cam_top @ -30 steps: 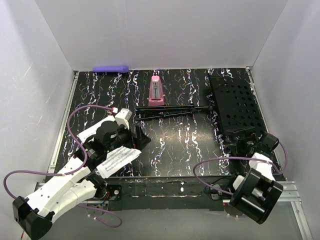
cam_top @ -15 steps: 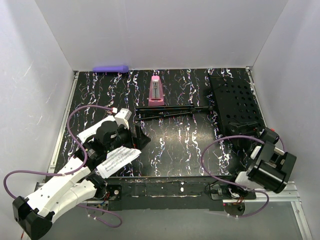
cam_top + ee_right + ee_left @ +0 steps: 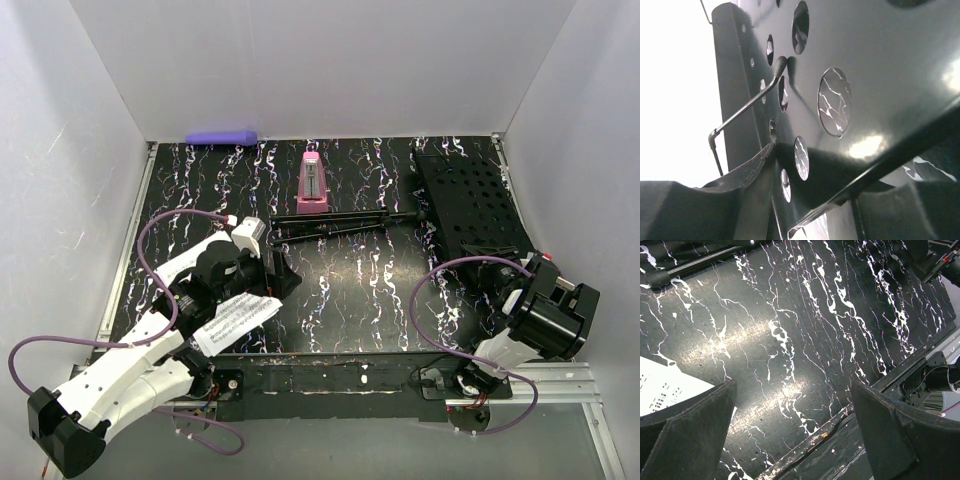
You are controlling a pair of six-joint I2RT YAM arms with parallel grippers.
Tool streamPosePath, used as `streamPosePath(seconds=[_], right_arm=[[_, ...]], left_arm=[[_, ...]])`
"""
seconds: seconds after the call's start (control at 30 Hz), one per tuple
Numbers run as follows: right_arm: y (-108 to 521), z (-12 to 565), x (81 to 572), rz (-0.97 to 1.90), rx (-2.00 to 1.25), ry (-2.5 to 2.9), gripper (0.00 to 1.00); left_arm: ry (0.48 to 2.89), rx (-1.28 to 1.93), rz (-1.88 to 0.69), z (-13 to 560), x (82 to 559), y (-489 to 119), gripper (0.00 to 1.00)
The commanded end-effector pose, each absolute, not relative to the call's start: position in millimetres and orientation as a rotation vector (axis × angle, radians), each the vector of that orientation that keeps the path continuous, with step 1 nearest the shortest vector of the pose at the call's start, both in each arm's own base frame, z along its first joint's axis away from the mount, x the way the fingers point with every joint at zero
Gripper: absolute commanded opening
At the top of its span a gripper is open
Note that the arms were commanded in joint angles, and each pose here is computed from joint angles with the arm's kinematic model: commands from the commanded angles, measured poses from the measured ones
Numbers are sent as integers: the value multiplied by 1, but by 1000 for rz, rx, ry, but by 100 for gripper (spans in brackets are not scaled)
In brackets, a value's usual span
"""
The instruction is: Set up the instrument practice props
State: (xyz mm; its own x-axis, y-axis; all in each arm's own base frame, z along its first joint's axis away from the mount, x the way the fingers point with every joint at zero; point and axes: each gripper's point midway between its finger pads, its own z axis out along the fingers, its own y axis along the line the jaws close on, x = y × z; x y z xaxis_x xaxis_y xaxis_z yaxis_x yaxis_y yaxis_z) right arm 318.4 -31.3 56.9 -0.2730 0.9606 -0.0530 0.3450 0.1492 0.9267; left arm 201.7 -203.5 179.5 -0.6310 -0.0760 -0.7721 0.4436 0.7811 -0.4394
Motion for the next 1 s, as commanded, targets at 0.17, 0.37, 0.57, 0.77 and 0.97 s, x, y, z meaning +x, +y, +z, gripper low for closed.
streamPosePath(seconds=[0.17, 0.37, 0.57, 0.77, 0.97], right_arm=[[-32, 103, 329, 1180, 1014, 1654, 27], [-30, 133, 325, 1120, 888, 1621, 17], [-27, 168, 316, 1037, 776, 1598, 1], [-19, 203, 300, 911, 623, 1652, 1], [-17, 256, 289, 762, 482, 1693, 1]], left_arm=[[2103, 264, -810, 188, 199, -203, 98], [2090, 261, -821, 193, 198, -203, 98], [2074, 277, -827, 200, 198, -205, 98], [2050, 371, -814, 210, 199, -209, 98], [1937, 582, -808, 230, 205, -224, 98]])
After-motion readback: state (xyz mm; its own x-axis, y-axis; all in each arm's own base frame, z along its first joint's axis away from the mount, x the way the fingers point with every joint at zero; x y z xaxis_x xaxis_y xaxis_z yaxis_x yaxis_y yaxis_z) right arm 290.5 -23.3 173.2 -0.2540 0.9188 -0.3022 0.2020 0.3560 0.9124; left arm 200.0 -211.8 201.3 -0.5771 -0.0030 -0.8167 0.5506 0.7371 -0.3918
